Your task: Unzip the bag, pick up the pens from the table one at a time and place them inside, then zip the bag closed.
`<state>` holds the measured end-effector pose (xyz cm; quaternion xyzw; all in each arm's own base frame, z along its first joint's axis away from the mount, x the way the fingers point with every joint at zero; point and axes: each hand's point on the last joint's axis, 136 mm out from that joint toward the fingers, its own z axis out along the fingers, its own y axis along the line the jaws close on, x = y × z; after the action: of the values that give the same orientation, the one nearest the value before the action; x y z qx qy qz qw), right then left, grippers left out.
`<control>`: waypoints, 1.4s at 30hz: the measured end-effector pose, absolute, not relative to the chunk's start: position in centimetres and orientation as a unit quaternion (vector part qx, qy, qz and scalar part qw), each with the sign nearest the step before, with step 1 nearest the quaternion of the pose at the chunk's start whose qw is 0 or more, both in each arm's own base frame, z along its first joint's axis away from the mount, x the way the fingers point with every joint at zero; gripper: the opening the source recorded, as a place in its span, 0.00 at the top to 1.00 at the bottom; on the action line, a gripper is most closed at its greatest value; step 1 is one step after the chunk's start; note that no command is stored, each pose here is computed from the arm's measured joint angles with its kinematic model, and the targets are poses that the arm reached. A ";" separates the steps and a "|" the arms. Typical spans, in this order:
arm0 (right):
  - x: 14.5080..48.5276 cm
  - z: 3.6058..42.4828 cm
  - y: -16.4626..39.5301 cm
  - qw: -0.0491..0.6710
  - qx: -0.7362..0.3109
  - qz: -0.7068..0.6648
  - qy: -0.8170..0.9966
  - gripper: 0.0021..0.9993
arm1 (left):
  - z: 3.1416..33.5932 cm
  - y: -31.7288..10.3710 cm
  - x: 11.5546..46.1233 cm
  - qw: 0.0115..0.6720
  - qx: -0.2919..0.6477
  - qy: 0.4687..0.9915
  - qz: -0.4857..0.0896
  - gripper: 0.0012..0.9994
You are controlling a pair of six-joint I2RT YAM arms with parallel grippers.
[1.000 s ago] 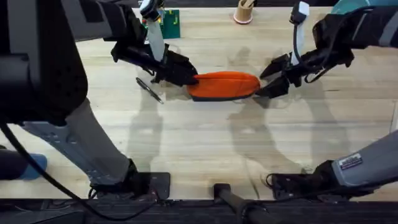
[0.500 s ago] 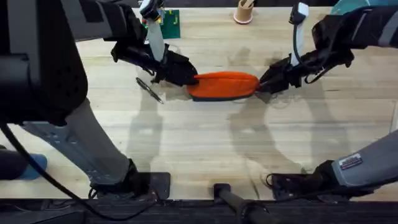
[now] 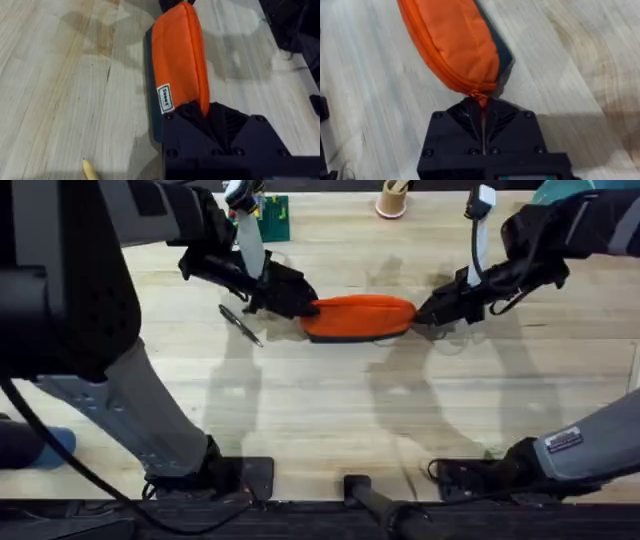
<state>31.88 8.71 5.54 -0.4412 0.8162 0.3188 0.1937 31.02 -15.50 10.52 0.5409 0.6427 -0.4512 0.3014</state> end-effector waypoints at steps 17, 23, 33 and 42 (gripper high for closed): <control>31.9 6.0 8.5 0.152 -0.344 0.339 0.862 0.97 | 10.5 -15.5 31.0 0.301 0.541 0.643 -0.451 0.96; 32.3 7.1 8.4 0.159 -0.333 0.333 0.868 0.97 | 10.5 -15.5 31.0 0.301 0.541 0.643 -0.451 0.96; 31.8 10.3 8.5 0.186 -0.338 0.317 0.866 0.97 | 10.5 -15.5 31.1 0.302 0.542 0.642 -0.450 0.96; 30.6 12.2 10.7 0.182 -0.355 0.316 0.861 0.97 | 10.5 -15.5 31.1 0.302 0.541 0.642 -0.451 0.96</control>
<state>30.58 10.66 12.23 -0.3547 0.8608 0.3163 0.1823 31.05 -15.50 10.51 0.5414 0.6423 -0.4505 0.3022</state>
